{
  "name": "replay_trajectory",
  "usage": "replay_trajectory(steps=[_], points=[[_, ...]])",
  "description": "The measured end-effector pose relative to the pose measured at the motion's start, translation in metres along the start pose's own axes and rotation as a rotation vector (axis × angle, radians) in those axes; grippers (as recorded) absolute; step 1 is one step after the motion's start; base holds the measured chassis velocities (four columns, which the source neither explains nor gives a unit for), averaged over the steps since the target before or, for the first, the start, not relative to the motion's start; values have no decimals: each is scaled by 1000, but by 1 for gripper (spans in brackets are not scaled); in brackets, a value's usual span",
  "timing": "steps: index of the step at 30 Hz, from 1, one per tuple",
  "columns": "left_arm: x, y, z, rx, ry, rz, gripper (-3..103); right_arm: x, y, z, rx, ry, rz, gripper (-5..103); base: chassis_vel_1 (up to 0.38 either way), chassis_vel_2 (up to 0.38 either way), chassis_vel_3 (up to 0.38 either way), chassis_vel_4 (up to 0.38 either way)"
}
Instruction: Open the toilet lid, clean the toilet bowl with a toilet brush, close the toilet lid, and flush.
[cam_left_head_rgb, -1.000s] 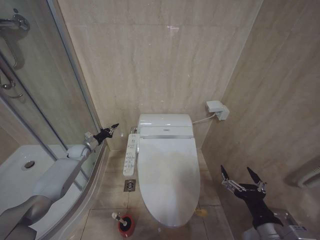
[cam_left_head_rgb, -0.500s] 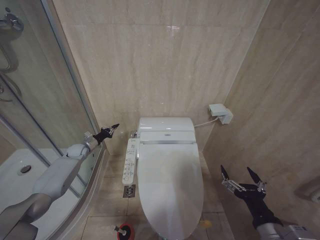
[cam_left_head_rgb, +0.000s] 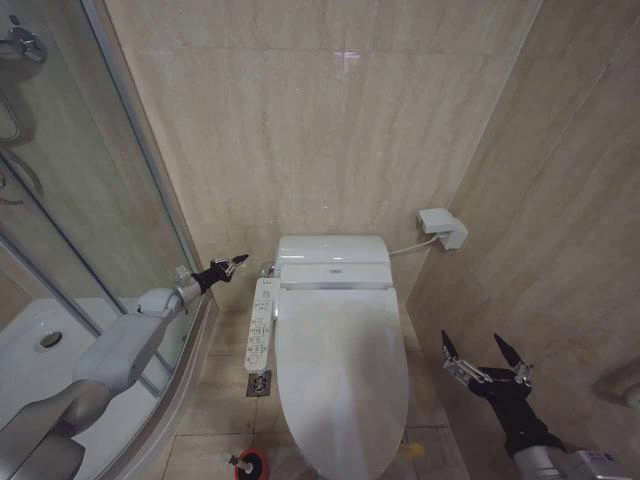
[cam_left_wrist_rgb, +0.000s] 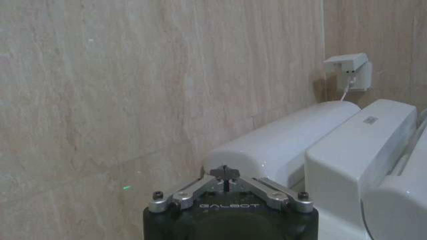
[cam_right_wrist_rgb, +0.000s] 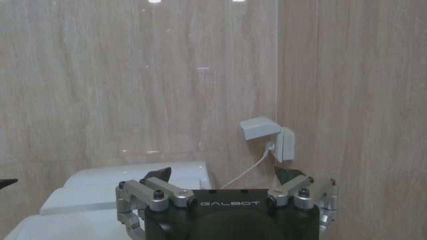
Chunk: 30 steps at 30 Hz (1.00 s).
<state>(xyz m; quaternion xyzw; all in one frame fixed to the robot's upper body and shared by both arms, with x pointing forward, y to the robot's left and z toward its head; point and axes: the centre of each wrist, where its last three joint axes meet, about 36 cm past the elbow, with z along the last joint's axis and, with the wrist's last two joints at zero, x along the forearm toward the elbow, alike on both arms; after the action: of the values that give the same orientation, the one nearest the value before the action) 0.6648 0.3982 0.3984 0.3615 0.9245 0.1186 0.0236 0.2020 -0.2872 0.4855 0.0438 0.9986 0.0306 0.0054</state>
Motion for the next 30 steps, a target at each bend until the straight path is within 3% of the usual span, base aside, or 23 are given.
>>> replay_trajectory(steps=[30], points=[[1,0,6,13,2,-3,0,0,0,0,0,0,0,100,-15,-19,14,14]])
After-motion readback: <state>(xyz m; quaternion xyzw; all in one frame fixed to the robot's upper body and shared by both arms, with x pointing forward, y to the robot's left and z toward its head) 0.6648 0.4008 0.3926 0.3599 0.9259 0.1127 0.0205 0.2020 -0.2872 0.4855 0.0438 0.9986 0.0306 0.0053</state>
